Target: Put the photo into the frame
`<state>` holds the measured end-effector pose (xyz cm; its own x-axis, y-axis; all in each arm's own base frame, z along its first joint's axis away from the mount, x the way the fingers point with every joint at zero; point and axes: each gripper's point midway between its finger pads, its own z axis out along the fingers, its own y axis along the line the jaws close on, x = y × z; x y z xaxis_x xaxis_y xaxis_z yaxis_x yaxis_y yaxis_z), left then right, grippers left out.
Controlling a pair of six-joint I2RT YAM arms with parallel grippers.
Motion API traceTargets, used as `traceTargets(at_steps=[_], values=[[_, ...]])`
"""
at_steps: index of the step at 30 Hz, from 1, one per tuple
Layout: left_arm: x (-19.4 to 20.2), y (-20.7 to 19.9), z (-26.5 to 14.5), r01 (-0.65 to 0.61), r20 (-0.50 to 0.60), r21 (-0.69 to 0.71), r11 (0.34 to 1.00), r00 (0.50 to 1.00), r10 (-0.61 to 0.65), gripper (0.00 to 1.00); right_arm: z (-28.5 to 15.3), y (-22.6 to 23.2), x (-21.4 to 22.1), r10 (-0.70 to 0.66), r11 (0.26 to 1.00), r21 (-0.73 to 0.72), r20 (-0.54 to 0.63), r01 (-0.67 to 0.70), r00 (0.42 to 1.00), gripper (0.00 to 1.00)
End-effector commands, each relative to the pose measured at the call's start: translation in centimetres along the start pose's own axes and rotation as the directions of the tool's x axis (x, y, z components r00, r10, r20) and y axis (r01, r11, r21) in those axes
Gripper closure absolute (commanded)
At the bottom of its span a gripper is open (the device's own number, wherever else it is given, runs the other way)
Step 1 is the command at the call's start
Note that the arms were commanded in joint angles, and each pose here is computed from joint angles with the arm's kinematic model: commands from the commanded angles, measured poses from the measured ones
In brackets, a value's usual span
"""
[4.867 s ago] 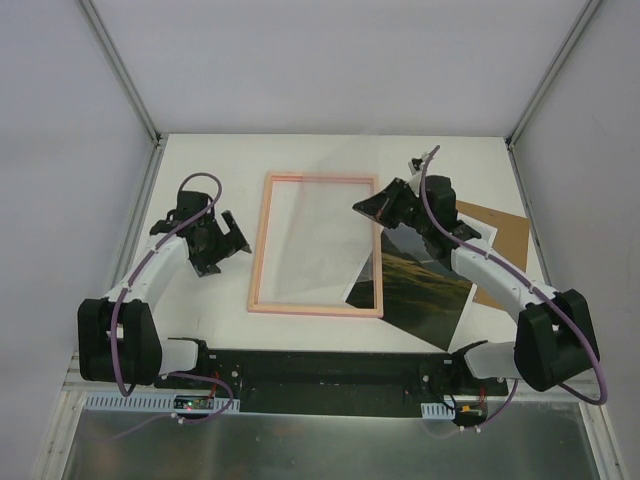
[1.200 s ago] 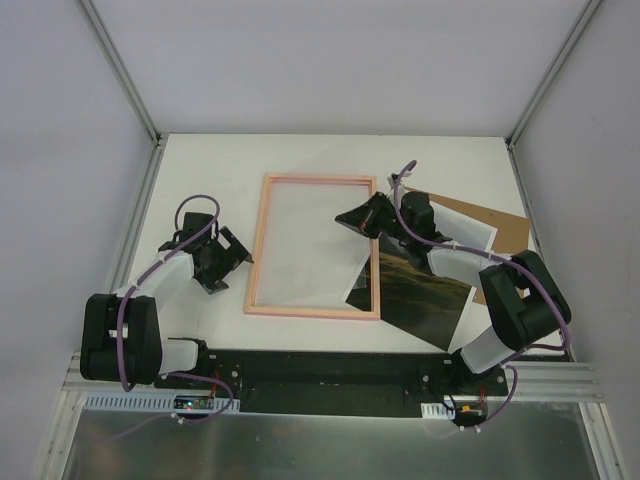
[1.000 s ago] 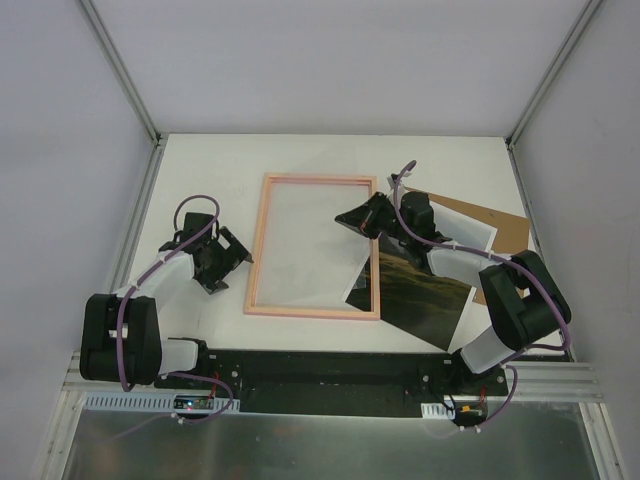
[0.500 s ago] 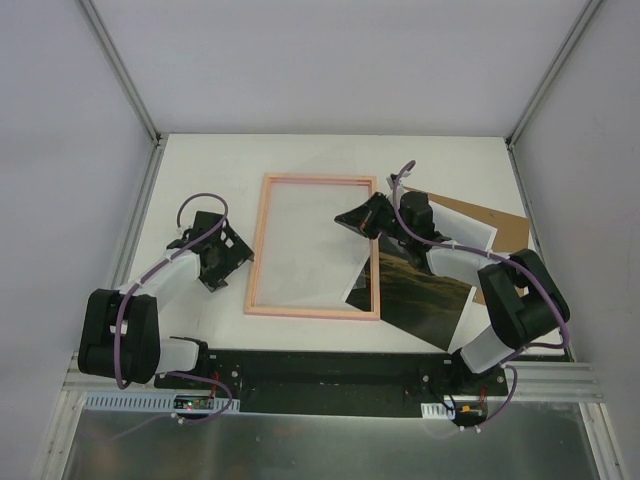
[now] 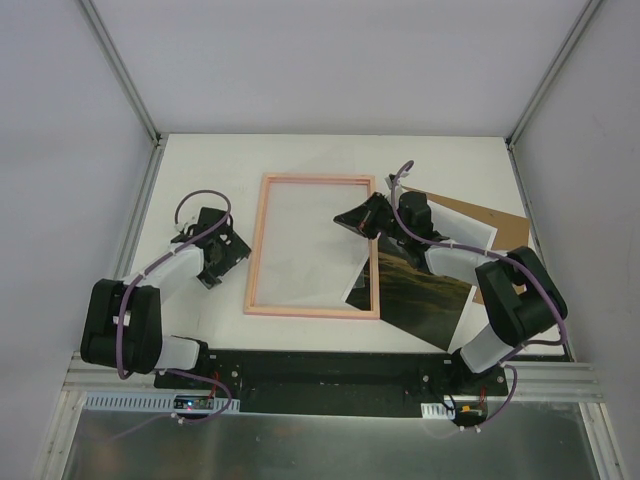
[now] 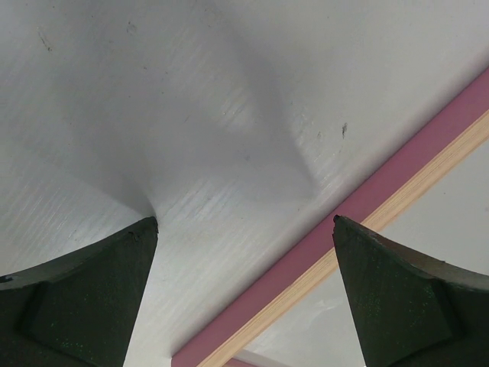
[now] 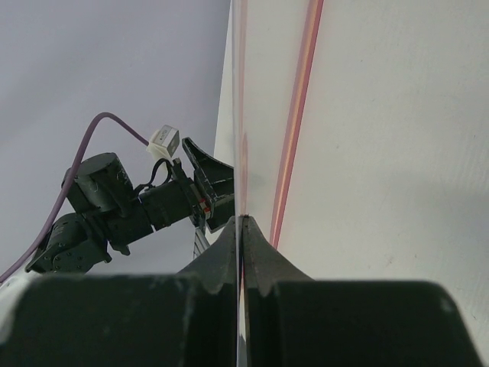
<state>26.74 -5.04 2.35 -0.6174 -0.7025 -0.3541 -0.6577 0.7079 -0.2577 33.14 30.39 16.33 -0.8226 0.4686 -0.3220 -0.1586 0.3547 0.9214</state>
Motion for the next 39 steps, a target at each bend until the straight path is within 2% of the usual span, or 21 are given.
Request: traceTargets(at_steps=[1, 20, 39], values=[[2.0, 2.9, 1.2, -0.039, -0.048, -0.144, 0.989, 0.998, 0.032, 0.02, 0.5, 3.5, -1.3, -0.046, 0.993, -0.109, 0.031, 0.049, 0.998, 1.0], [3.3, 1.5, 1.2, -0.098, -0.084, -0.127, 0.987, 0.993, 0.087, 0.01, 1.4, 4.6, -2.3, -0.037, 0.99, -0.131, 0.043, 0.042, 0.998, 0.99], [3.7, 1.0, 1.1, -0.112, -0.103, -0.109, 0.988, 0.989, 0.101, 0.01, 1.4, 0.5, -0.7, -0.048, 0.998, -0.045, 0.023, 0.049, 0.999, 0.99]])
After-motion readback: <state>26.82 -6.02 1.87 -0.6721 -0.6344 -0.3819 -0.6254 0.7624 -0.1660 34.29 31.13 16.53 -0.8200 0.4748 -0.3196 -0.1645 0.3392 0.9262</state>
